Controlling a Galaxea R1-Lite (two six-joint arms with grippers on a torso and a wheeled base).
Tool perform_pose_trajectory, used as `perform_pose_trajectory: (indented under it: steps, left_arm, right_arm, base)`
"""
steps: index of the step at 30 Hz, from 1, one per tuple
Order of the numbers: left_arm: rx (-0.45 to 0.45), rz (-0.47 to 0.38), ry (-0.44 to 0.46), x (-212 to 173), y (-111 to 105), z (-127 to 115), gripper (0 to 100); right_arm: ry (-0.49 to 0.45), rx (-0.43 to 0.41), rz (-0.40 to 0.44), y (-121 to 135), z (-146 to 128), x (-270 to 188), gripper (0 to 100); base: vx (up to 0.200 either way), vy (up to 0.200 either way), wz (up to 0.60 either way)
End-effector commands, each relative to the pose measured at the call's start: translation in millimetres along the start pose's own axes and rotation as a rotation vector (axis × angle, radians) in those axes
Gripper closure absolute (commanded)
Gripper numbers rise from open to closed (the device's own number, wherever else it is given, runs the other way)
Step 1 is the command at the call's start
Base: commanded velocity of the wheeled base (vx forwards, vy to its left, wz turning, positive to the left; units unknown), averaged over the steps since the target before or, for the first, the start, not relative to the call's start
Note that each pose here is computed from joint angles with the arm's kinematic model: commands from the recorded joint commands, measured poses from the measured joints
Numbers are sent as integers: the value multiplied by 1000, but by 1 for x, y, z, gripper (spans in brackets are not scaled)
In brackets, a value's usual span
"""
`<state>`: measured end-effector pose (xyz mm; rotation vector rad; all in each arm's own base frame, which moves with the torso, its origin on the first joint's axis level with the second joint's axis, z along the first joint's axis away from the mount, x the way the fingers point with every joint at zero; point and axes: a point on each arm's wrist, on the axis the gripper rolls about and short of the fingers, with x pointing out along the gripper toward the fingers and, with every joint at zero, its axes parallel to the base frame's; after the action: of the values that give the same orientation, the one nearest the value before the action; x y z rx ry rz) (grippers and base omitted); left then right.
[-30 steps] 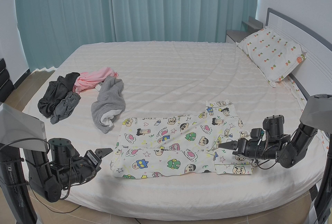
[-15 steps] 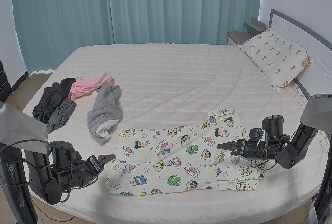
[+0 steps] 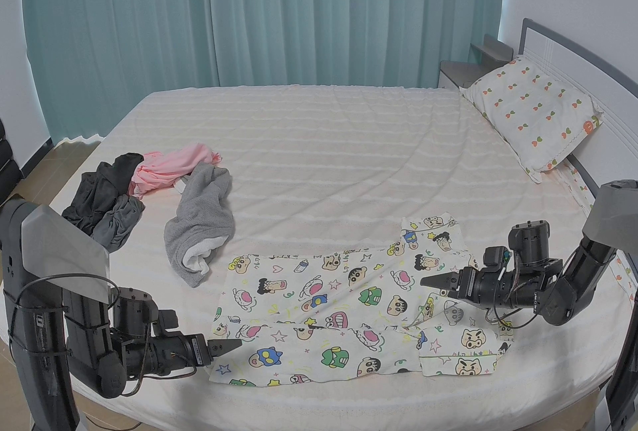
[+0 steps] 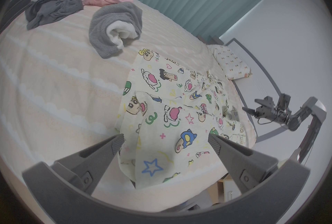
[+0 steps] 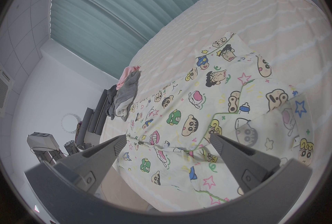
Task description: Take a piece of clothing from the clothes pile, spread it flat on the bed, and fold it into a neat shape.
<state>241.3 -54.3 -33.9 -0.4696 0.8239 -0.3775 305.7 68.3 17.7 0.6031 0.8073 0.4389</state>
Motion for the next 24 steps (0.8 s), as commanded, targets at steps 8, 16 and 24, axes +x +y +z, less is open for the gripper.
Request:
perform_pose_trajectory:
  steps: [8, 16, 24]
  left_arm:
    - [34, -24, 49, 35, -7, 5, 0]
    - [30, 22, 57, 48, -8, 14, 0]
    - [20, 33, 58, 47, -5, 14, 0]
  right_arm:
    - [-23, 41, 33, -24, -1, -16, 0]
    - [-32, 26, 45, -24, -6, -14, 0]
    - [-31, 27, 45, -25, -6, -14, 0]
  base:
    - [0, 0, 0]
    - [0, 0, 0]
    - [0, 0, 0]
